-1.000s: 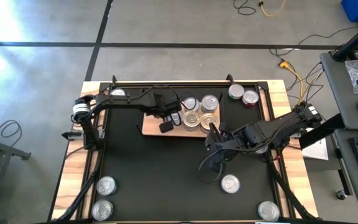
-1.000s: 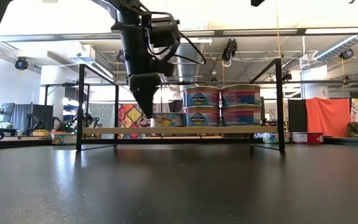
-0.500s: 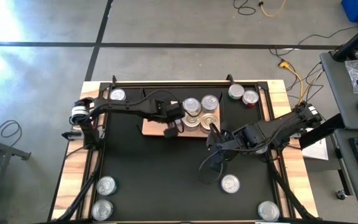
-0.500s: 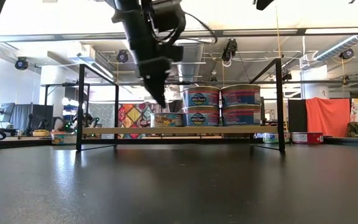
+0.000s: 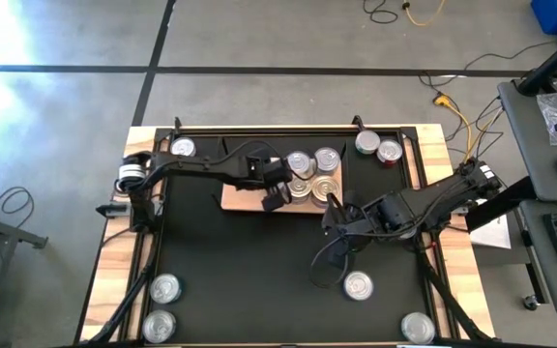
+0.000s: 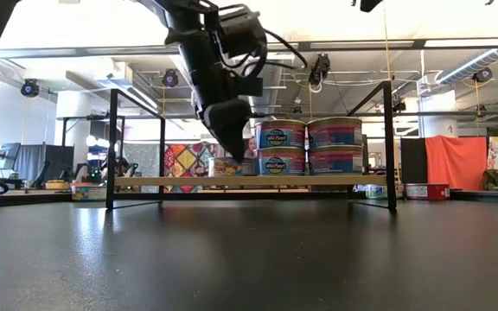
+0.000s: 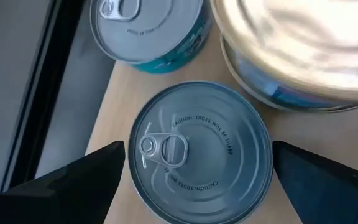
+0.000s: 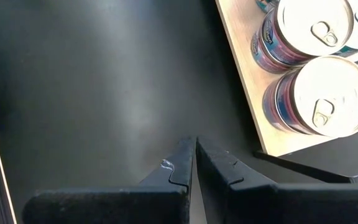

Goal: Stack canned seafood by type on shelf
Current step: Put the middle left light blue tuna can on the shelf

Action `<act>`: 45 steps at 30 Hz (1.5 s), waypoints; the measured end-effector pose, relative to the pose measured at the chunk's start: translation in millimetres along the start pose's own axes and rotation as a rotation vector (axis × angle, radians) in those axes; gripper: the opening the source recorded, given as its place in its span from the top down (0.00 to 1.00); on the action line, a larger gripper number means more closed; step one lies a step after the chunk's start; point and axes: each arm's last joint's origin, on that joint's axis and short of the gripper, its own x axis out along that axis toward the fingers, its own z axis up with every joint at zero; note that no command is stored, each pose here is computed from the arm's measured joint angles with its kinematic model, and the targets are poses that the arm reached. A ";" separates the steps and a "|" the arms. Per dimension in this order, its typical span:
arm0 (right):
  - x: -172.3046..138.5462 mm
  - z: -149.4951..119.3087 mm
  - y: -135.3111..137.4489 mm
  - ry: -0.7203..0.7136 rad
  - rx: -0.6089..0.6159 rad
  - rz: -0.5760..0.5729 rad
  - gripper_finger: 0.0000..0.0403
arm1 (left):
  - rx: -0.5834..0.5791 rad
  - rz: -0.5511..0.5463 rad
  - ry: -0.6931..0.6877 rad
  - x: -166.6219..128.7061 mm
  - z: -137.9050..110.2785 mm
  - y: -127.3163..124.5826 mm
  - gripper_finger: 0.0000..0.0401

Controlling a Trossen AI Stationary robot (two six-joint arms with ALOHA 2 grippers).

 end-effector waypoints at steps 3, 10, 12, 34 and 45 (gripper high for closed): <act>0.0 0.0 0.0 0.000 0.000 0.000 0.97 | 0.006 0.023 0.006 1.6 -1.1 1.9 0.04; 0.0 -0.1 -0.1 0.001 0.000 -0.001 0.97 | -0.026 0.056 0.018 5.8 -1.7 17.0 0.04; 0.0 -0.1 -0.1 0.001 0.000 -0.001 0.97 | -0.035 0.062 0.021 7.4 -2.0 21.4 0.04; 0.1 0.0 0.6 0.013 0.043 0.022 0.97 | -0.038 0.143 -0.181 -30.9 11.6 60.6 0.04; 4.7 20.8 -9.2 -0.087 0.075 0.062 0.97 | -0.237 0.096 -0.066 -11.5 -2.0 88.6 0.23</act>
